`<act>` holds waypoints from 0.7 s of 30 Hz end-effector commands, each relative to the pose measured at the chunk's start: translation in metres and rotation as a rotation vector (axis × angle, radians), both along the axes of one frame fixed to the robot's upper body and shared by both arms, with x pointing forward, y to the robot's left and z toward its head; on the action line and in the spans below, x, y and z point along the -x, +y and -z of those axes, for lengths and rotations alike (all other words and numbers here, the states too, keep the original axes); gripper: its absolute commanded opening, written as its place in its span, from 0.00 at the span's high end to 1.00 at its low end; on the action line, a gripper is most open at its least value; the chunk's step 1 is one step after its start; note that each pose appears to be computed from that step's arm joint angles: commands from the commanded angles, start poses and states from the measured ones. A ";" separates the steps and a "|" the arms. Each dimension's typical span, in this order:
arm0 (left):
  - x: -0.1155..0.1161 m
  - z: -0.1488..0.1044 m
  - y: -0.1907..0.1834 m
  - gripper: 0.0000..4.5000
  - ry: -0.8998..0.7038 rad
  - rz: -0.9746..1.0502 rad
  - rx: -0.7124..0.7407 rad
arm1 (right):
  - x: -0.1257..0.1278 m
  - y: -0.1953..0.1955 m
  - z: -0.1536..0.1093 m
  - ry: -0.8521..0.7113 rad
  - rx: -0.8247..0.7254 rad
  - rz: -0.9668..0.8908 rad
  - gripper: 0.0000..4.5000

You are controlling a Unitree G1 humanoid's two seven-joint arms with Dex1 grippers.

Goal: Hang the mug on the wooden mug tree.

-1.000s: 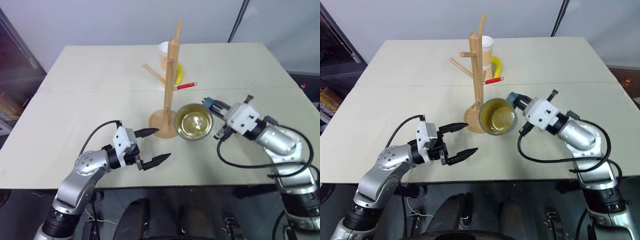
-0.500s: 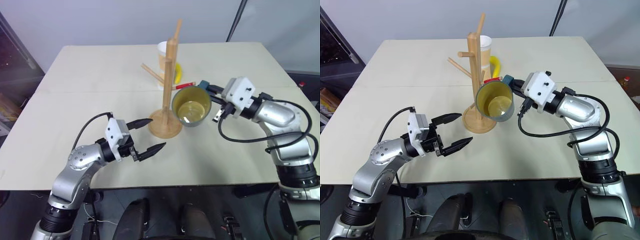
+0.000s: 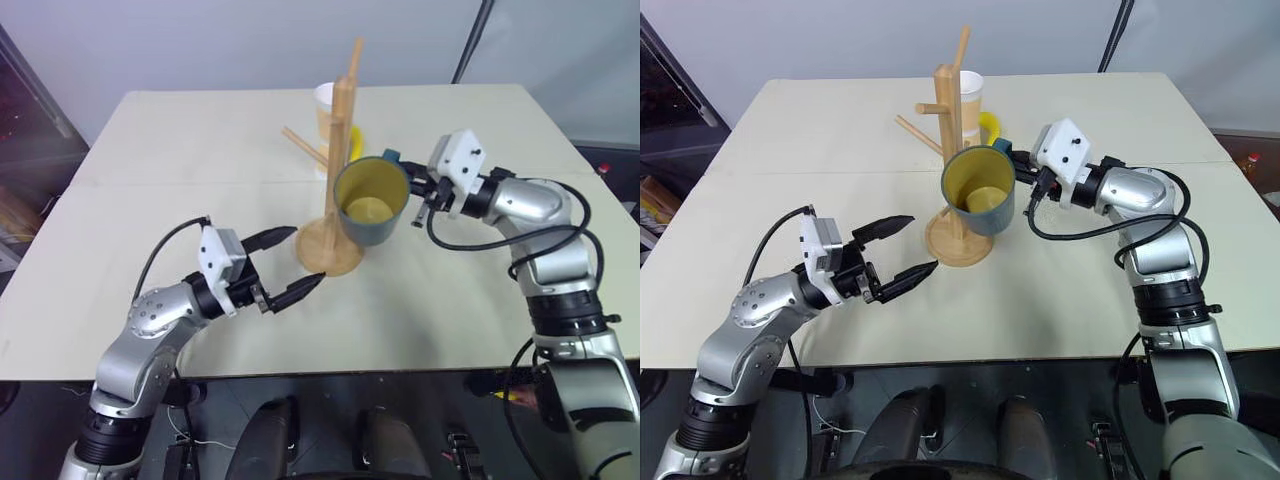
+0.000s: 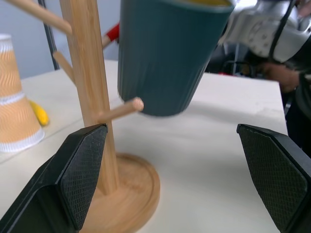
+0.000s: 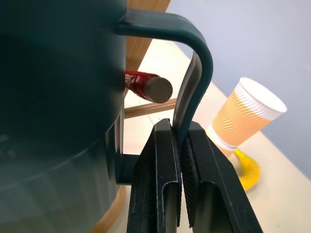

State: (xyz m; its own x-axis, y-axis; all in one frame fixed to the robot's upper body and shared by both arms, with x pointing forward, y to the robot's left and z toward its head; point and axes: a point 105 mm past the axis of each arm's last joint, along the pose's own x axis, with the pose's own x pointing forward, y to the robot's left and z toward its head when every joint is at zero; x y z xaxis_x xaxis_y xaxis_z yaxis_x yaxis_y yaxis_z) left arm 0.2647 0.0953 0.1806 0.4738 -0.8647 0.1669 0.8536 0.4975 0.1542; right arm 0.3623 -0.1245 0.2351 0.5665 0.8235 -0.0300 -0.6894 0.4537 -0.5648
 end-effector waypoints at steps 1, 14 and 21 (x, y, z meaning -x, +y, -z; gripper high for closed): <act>0.004 -0.016 0.001 0.00 -0.059 0.002 0.016 | 0.001 0.008 -0.010 -0.006 -0.012 -0.040 0.99; 0.003 -0.018 0.000 0.00 -0.063 -0.001 0.015 | -0.003 0.007 -0.019 -0.043 0.003 -0.013 0.42; -0.006 -0.014 0.006 0.00 -0.024 -0.064 0.025 | 0.010 -0.012 -0.032 -0.099 -0.006 0.051 0.42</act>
